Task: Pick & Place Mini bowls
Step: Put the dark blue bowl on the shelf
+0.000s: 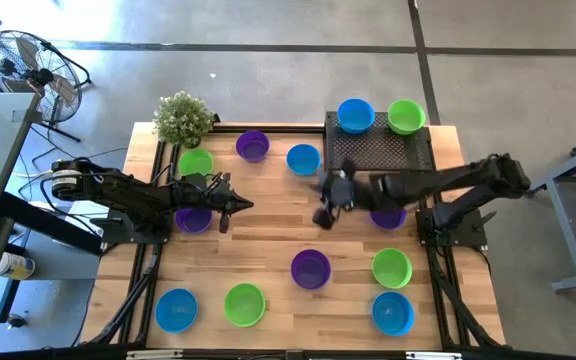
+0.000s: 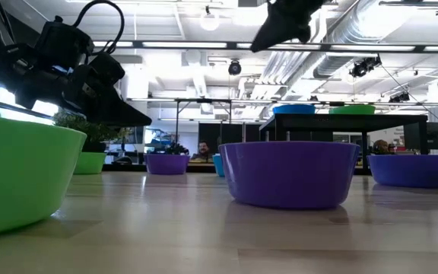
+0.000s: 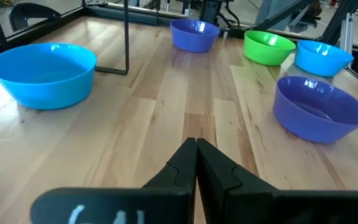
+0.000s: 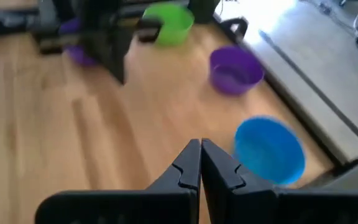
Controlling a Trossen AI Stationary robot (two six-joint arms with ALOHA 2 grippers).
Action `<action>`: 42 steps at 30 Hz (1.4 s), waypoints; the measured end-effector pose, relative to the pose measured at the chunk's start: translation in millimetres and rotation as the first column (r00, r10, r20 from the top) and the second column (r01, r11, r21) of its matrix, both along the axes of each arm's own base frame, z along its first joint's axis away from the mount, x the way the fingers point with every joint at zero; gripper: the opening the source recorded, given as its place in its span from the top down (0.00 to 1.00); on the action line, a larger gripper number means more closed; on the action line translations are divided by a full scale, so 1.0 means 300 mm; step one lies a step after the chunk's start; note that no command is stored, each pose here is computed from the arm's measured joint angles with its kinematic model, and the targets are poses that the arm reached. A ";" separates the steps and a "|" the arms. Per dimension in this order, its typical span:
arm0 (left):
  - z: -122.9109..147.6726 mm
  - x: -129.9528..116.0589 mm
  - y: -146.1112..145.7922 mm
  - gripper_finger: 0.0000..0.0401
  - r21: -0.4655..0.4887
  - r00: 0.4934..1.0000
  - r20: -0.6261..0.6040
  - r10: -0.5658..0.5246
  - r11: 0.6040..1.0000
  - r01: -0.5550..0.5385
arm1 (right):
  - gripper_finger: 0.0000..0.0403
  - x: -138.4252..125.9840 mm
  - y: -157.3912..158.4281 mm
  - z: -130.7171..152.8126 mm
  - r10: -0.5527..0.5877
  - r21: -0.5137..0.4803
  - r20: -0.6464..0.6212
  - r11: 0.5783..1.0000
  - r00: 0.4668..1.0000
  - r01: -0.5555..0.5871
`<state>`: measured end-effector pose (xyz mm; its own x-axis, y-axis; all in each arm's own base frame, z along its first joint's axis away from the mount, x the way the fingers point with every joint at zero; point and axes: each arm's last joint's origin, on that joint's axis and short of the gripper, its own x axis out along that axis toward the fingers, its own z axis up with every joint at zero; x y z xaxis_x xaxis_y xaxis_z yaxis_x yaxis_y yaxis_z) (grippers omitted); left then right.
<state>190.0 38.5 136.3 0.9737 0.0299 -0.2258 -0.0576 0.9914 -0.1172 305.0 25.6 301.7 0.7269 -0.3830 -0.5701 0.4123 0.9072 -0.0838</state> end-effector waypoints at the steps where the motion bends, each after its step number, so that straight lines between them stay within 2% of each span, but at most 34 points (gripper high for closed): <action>1: 0.000 0.000 0.000 0.99 0.000 1.000 0.000 0.000 1.000 0.000 | 1.00 -0.003 0.031 -0.010 0.006 0.000 -0.015 1.000 1.000 -0.006; 4: 0.000 0.000 0.000 0.99 0.000 1.000 0.000 0.001 1.000 -0.001 | 1.00 -0.015 0.126 -0.037 0.054 0.025 -0.050 0.998 0.997 -0.053; 8: -0.001 -0.001 0.000 0.99 0.000 1.000 -0.001 0.001 1.000 -0.001 | 0.98 -0.028 0.242 -0.070 0.179 0.078 -0.092 0.982 0.980 -0.172; 14: -0.001 -0.001 0.000 0.99 0.000 1.000 -0.001 0.001 1.000 -0.001 | 0.82 -0.014 0.379 -0.132 0.306 0.174 -0.194 0.946 0.932 -0.274; 18: -0.001 -0.001 0.000 0.99 0.000 1.000 -0.001 0.002 1.000 -0.002 | 0.70 0.019 0.452 -0.194 0.404 0.240 -0.298 0.909 0.865 -0.342; 22: -0.002 -0.001 0.000 0.99 -0.001 1.000 -0.003 0.000 1.000 0.000 | 0.65 0.047 0.507 -0.258 0.475 0.232 -0.417 0.880 0.774 -0.415; 24: -0.002 -0.001 -0.001 0.99 -0.003 1.000 -0.005 -0.005 1.000 0.005 | 0.64 0.061 0.526 -0.279 0.502 0.231 -0.449 0.864 0.739 -0.447; 33: -0.008 -0.003 -0.001 0.99 -0.015 1.000 -0.024 -0.005 1.000 0.005 | 0.66 0.104 0.557 -0.378 0.559 0.236 -0.529 0.819 0.638 -0.522; 38: -0.008 -0.003 -0.001 0.99 -0.015 1.000 -0.023 -0.006 1.000 0.006 | 0.71 0.115 0.566 -0.428 0.573 0.239 -0.558 0.804 0.600 -0.545; 42: -0.008 -0.003 -0.002 0.99 -0.016 1.000 -0.023 -0.007 1.000 0.006 | 0.78 0.122 0.563 -0.465 0.556 0.212 -0.592 0.806 0.584 -0.552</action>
